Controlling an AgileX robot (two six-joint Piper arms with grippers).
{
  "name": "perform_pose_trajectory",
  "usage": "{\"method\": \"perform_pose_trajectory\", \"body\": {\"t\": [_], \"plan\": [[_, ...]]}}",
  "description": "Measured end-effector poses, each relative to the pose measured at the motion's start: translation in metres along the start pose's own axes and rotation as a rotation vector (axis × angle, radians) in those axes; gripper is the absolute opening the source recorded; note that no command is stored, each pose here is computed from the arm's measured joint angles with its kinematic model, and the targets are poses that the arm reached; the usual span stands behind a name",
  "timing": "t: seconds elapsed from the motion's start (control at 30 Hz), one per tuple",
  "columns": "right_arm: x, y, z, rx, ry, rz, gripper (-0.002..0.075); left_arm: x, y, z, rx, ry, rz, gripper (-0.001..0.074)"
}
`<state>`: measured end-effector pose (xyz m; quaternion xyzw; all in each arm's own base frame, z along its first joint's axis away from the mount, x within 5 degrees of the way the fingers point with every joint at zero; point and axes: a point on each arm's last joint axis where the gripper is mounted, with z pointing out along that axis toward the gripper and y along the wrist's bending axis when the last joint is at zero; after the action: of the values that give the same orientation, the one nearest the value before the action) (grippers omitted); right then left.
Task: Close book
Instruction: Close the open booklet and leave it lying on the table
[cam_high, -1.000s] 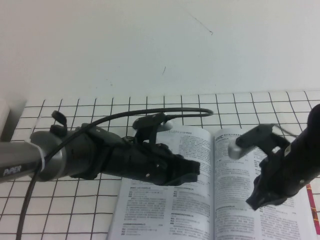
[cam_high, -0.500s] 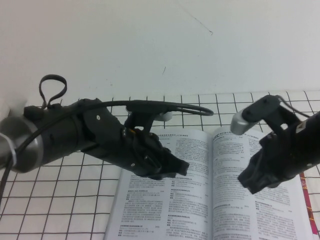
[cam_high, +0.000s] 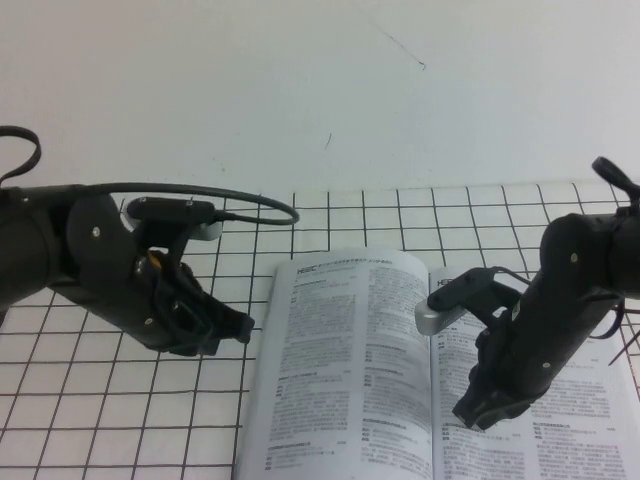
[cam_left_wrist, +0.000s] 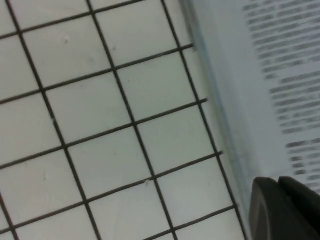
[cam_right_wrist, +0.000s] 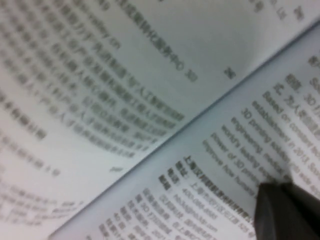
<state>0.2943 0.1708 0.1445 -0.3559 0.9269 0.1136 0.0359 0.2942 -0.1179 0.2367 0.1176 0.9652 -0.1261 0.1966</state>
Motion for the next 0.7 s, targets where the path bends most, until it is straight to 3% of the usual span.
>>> {"method": "perform_pose_trajectory", "body": {"t": [0.33,0.7], "plan": [[-0.001,-0.004,0.01,0.007,0.05,0.023,-0.0003,0.013,0.016,0.046,0.008,0.079,-0.096,-0.0004],[-0.001,-0.004,0.01,0.007,0.05,0.025,-0.0003,0.005,-0.004,0.074,0.302,0.004,-0.153,-0.0004]]}}
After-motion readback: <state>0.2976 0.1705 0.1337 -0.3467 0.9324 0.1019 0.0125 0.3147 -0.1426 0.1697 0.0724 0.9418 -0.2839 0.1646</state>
